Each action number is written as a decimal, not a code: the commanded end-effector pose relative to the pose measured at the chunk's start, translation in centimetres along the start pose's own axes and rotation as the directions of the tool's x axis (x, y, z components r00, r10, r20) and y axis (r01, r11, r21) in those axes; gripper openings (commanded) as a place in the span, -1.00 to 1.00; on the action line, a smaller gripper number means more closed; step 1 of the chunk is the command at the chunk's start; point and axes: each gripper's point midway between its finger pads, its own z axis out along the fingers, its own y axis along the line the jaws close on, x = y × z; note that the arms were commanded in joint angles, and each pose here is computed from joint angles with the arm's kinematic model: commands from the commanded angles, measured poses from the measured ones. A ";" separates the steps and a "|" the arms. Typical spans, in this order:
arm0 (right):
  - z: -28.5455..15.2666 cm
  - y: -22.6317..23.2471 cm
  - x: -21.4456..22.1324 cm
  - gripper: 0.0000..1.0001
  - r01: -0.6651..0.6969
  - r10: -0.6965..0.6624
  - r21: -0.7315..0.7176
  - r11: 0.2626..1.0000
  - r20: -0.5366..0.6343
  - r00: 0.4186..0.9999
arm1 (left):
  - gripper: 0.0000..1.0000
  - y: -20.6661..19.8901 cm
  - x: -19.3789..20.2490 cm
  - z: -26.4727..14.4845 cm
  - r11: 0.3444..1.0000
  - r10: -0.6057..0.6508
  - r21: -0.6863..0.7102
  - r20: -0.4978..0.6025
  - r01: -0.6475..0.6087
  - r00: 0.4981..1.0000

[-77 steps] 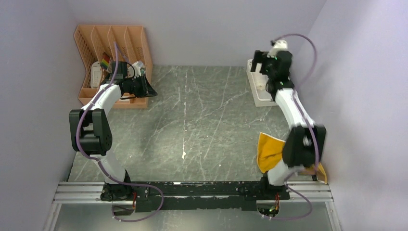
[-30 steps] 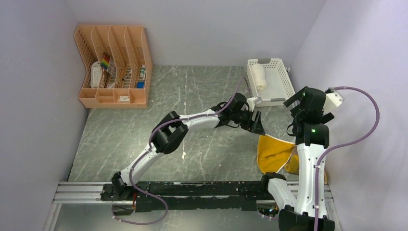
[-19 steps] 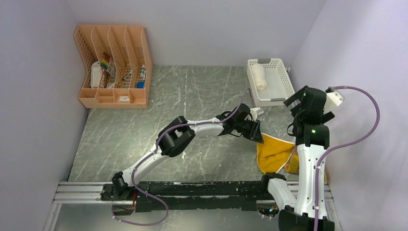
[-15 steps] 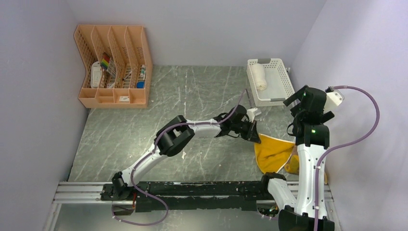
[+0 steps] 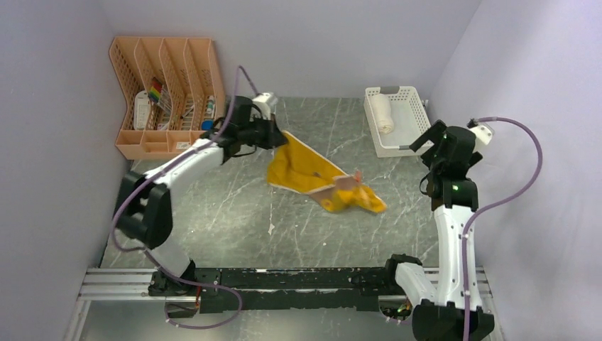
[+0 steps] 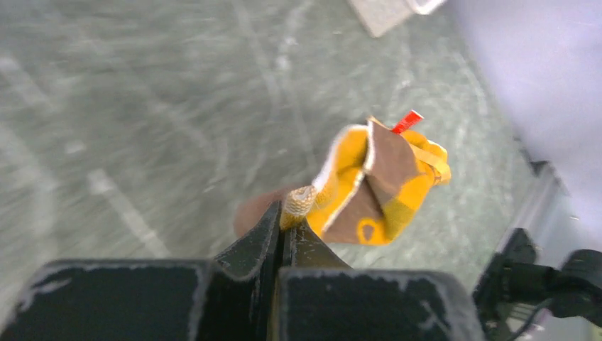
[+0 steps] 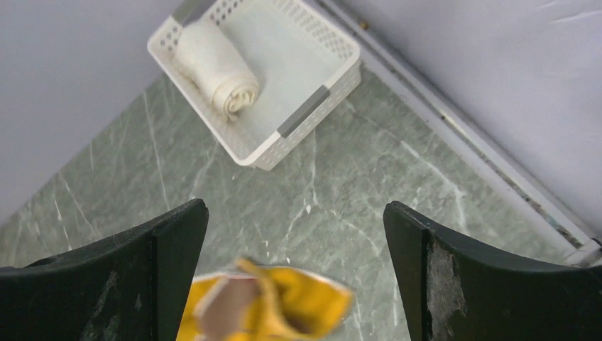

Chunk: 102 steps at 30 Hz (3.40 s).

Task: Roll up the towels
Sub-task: Move the towel to the center of the board, then flatten out the towel at the center of the board.

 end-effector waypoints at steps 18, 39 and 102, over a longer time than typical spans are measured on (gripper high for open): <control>4.4 19.7 26.0 0.58 0.238 -0.656 -0.757 0.608 -0.312 0.687 | -0.87 15.1 2.9 -12.2 0.888 -0.109 -0.459 -0.209 0.001 0.972; 3.3 23.9 34.4 -0.53 0.322 -0.852 -0.850 0.416 -0.242 0.464 | -0.86 18.9 -0.3 -12.7 0.867 -0.149 -0.494 -0.134 0.064 0.980; -0.4 23.7 33.4 -1.00 0.381 -0.827 -0.815 0.437 -0.198 0.526 | -0.86 20.9 -1.6 -15.1 0.838 -0.155 -0.535 -0.050 0.105 0.987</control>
